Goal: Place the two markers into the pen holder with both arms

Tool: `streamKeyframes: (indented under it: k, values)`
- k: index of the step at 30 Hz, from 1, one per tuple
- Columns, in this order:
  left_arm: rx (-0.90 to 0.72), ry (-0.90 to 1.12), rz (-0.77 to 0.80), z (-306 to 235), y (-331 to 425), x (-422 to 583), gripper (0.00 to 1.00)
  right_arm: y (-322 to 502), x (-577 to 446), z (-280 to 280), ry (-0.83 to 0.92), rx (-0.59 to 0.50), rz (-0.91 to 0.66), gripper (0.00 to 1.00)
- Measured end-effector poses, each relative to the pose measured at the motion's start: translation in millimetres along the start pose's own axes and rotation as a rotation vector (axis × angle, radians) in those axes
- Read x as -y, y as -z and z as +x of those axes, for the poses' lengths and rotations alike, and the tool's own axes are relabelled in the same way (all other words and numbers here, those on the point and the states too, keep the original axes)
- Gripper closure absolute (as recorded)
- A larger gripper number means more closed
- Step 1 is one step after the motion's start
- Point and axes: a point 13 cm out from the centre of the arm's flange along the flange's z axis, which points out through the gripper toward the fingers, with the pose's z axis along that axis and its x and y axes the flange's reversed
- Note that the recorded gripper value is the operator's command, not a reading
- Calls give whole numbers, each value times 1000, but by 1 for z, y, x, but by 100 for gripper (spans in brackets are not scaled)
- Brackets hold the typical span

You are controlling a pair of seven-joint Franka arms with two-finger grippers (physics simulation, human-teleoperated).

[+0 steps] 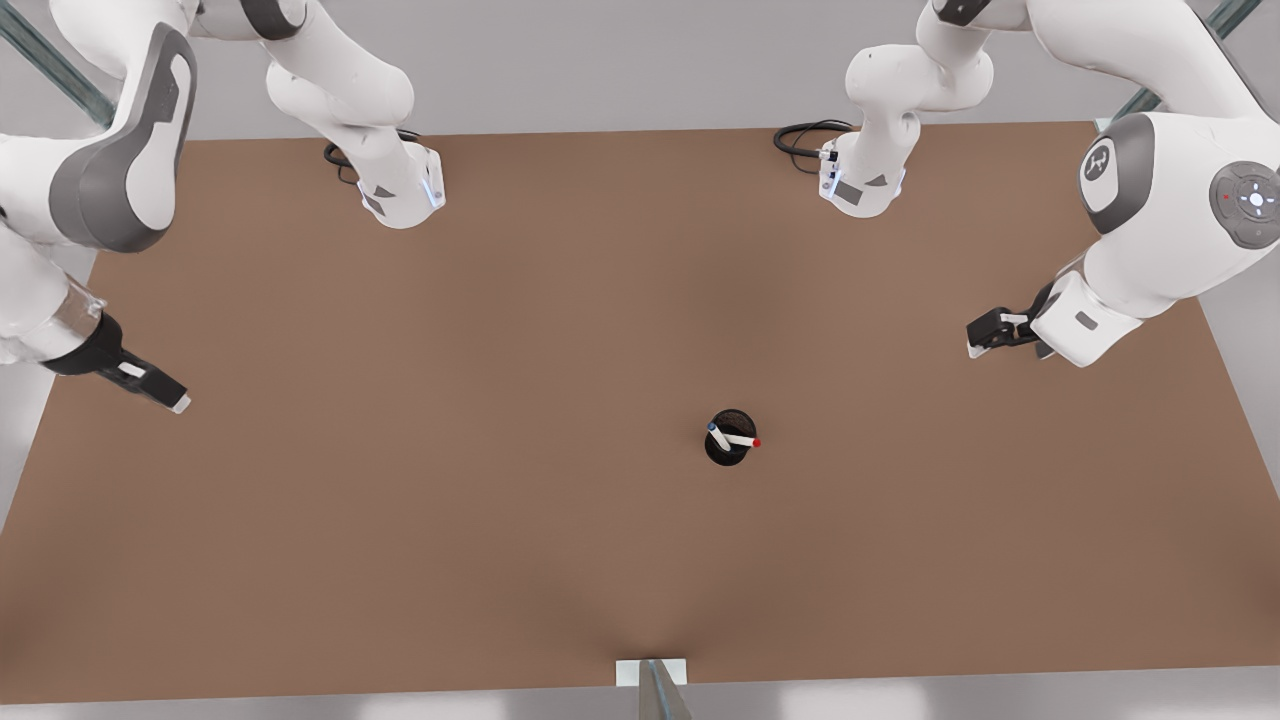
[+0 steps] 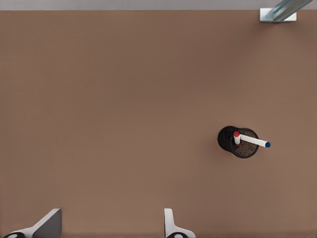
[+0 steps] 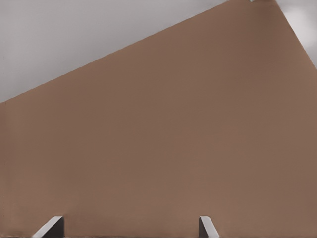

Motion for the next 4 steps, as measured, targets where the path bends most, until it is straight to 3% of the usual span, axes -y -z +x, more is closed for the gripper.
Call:
streamKeyframes:
  k: [4]
  values:
    - [-1, -9, 0, 0, 0, 1, 0, -13, -63, 6, 147, -50, -13, 0]
